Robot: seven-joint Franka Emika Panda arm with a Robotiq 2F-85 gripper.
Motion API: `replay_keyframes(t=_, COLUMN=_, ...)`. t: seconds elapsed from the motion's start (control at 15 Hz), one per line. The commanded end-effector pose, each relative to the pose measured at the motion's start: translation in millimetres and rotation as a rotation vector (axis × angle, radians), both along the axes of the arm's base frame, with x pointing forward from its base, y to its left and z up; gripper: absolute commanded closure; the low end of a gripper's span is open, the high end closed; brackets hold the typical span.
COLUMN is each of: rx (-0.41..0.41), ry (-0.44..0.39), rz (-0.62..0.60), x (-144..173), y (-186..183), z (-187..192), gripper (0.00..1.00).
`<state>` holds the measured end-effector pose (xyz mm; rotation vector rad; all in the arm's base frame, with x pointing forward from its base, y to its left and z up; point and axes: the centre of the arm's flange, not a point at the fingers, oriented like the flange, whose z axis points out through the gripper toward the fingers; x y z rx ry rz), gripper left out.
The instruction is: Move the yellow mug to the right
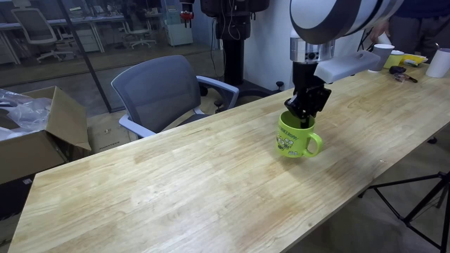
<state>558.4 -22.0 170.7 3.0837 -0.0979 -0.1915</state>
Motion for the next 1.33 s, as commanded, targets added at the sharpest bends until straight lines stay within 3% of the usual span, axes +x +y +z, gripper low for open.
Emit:
replay_keyframes(t=0.0, rx=0.026, ry=0.025, rz=-0.036, x=4, y=-42, z=8, gripper=0.97)
replay_keyframes(t=0.73, rx=0.076, ry=0.014, rz=-0.272, x=-21, y=-207, z=17, gripper=0.97)
replay_keyframes(t=1.27, rx=-0.013, ry=0.029, rz=-0.465, x=-32, y=-287, z=-6, gripper=0.97)
